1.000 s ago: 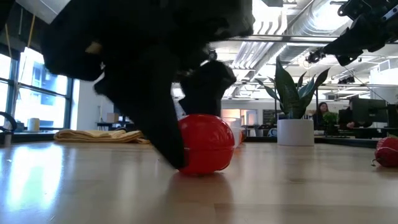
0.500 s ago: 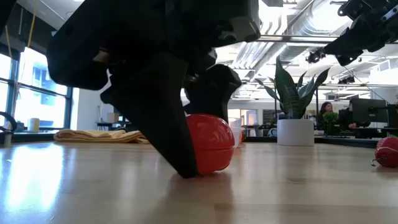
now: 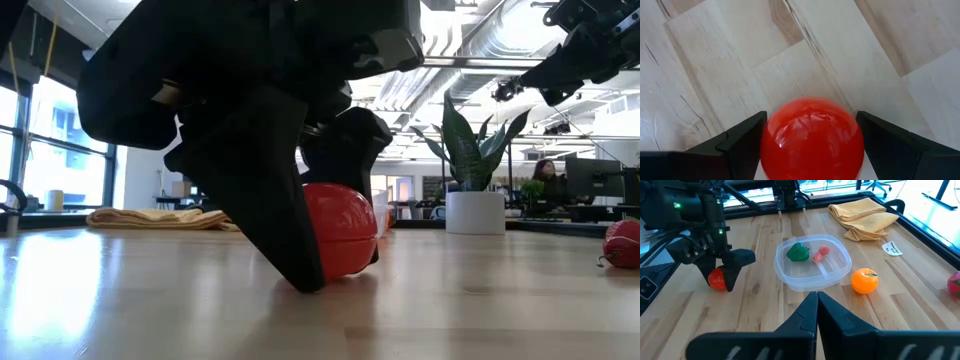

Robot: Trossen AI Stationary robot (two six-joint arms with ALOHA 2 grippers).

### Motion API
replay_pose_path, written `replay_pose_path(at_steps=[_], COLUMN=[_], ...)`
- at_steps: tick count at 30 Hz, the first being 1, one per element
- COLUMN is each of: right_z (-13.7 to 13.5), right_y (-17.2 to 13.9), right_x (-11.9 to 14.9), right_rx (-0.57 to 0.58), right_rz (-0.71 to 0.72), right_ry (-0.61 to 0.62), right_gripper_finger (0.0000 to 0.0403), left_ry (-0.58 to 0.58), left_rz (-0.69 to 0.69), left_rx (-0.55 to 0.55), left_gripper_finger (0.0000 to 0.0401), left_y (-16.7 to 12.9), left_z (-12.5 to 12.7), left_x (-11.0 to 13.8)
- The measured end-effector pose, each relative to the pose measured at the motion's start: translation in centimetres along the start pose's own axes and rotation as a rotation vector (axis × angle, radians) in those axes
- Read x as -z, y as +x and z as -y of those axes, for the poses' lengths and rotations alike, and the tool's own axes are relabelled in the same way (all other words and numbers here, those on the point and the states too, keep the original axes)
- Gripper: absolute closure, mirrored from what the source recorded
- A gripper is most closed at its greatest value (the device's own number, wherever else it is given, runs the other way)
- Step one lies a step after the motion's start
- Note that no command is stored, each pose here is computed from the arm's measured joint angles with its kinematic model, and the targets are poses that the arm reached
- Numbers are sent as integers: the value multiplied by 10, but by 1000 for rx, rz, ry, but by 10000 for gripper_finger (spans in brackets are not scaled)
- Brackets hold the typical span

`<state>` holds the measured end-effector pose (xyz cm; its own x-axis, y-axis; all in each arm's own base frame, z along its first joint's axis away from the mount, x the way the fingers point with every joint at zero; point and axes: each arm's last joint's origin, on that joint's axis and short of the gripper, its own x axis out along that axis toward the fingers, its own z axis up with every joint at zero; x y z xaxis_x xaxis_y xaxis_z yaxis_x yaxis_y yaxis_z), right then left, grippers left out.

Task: Pick and placing Produce into tupperware
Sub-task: Put the orange tomato into the transparent bin

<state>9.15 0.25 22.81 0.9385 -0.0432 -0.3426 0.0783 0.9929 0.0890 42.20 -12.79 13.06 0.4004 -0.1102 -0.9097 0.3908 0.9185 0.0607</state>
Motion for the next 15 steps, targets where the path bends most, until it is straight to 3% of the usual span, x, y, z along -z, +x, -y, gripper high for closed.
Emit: replay_pose_path(at_steps=[10, 15], right_z=[0, 0], right_y=[0, 0], right_x=[0, 0], right_rx=[0, 0], right_rz=[0, 0], right_ry=[0, 0], right_gripper_finger=[402, 402], left_ry=[-2, -2], left_rz=[-8, -8], left_rx=[6, 6], left_gripper_finger=[154, 140], left_y=[0, 0], left_z=[0, 1], left_x=[1, 1])
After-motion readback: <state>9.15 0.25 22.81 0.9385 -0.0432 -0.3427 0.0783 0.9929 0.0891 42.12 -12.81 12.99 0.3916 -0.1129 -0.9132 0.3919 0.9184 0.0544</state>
